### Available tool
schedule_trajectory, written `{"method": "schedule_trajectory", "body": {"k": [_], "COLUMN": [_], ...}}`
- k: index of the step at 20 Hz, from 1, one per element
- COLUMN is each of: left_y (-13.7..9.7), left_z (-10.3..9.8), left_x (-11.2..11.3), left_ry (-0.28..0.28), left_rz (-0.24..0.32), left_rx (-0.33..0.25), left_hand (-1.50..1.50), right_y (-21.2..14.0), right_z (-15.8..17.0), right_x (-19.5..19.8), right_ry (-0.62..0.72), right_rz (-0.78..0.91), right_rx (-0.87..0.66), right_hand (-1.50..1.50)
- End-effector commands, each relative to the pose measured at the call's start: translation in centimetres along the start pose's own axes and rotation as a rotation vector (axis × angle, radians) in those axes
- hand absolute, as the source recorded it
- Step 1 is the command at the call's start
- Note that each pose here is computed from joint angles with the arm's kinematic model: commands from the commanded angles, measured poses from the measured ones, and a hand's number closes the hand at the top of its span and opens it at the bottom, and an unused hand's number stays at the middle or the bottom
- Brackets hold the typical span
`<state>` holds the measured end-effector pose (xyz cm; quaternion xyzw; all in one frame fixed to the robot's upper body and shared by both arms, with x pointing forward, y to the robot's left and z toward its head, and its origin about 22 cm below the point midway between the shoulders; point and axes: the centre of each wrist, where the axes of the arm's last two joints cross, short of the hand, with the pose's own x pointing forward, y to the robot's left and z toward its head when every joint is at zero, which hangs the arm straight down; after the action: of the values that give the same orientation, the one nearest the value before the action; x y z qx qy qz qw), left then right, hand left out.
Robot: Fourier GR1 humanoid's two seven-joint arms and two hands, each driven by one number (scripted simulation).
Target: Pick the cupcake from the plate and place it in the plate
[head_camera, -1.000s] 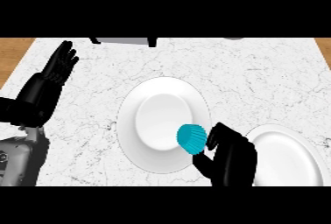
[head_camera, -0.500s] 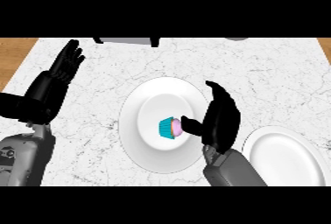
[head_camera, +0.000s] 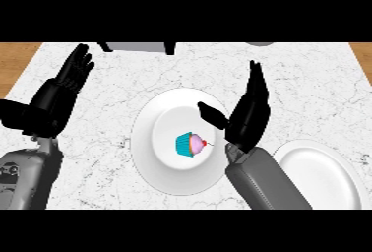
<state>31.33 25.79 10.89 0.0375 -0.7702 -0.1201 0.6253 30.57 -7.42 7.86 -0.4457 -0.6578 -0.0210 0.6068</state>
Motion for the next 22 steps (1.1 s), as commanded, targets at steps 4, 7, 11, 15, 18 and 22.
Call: {"method": "schedule_trajectory", "body": {"k": [4,7,11,15,18,22], "left_y": [0.8,1.7,1.3,3.7,1.4,3.0], "left_z": [0.8,1.8,2.9,2.2,2.8,2.7], "left_x": [-0.4,-1.5,-1.8,-0.8,0.0,-1.6], "left_ry": [0.014,0.039,0.044,0.037,0.048,0.046], "left_rz": [0.000,-0.022,-0.006,-0.019,-0.005,-0.012], "left_rx": [0.034,0.062,0.083,0.064,0.057,0.072], "left_hand": [0.00,0.00,0.00,0.00,0.00,0.00], "right_y": [-0.2,-1.4,-4.3,-7.9,-10.9,-12.7], "right_z": [1.7,3.8,6.1,9.7,11.4,16.6], "right_x": [-1.2,-2.8,-3.8,-4.2,-5.6,-7.0], "right_ry": [0.208,0.170,0.165,0.155,0.157,0.162], "right_rz": [-0.236,-0.281,-0.304,-0.272,-0.235,-0.227], "right_rx": [-0.094,-0.126,-0.156,-0.142,-0.168,-0.144], "right_hand": [-1.50,-1.50,-1.50,-1.50,-1.50,-1.50]}}
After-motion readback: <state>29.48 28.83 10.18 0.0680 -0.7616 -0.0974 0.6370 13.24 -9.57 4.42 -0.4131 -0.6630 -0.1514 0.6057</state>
